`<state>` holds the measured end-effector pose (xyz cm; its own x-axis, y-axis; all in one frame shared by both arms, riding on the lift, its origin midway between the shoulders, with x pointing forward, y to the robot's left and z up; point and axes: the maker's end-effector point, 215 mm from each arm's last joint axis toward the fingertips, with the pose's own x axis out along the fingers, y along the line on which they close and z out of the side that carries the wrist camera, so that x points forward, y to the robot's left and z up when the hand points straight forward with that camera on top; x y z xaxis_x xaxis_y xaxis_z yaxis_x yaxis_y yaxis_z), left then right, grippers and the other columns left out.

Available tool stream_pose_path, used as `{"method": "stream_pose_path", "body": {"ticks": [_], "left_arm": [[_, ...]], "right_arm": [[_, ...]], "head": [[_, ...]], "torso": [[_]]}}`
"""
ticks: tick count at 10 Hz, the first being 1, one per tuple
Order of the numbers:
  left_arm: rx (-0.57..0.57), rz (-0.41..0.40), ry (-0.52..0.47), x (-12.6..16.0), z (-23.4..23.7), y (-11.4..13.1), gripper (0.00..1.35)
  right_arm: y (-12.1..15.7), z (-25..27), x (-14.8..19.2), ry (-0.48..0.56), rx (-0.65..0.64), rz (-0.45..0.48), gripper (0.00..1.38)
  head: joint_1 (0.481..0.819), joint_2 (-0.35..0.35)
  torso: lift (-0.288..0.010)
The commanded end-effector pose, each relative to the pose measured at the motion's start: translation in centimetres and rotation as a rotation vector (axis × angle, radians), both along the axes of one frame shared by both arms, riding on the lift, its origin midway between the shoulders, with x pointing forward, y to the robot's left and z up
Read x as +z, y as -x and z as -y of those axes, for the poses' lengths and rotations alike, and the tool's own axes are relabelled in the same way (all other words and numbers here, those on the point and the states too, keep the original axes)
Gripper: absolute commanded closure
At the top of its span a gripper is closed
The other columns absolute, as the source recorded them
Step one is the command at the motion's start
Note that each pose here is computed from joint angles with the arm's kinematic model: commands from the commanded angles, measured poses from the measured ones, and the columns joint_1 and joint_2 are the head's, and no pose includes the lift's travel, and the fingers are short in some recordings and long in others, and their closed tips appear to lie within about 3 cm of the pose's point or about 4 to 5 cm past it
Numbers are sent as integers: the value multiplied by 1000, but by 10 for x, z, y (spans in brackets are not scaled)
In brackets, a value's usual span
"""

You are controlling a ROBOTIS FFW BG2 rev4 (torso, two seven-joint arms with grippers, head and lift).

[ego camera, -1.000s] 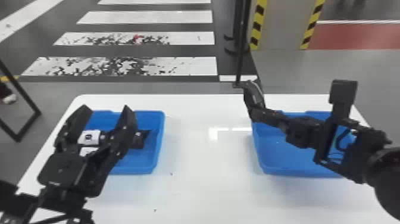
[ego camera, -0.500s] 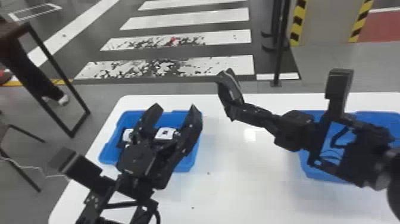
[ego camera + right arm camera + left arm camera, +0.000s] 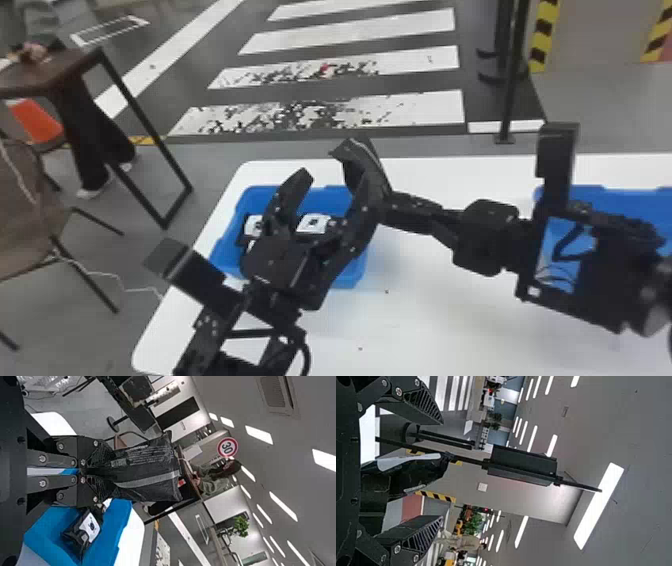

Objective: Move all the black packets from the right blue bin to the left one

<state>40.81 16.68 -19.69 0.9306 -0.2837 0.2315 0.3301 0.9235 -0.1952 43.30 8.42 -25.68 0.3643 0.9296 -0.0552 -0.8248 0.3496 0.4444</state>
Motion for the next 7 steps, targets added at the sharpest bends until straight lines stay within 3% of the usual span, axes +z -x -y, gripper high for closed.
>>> {"method": "stream_pose_path", "body": {"ticks": [1, 4, 5, 6, 7], "left_arm": [[5, -1, -9, -2, 0, -1, 205], [26, -8, -44, -7, -6, -2, 205], [21, -37, -46, -15, -6, -3, 321], [-1, -95, -40, -31, -2, -3, 1026], [11, -104, -84, -28, -6, -2, 1196]], "right_arm": [[20, -18, 3, -13, 57, -9, 1102], [39, -32, 5, -29, 106, -24, 1102], [42, -34, 7, -32, 112, -24, 1102], [42, -34, 8, -35, 112, -23, 1102], [42, -34, 8, -40, 111, -24, 1102]], "head": [[695, 324], [695, 350], [695, 350], [695, 350], [695, 350]], "torso": [[-140], [-140], [-140], [-140], [-140]]}}
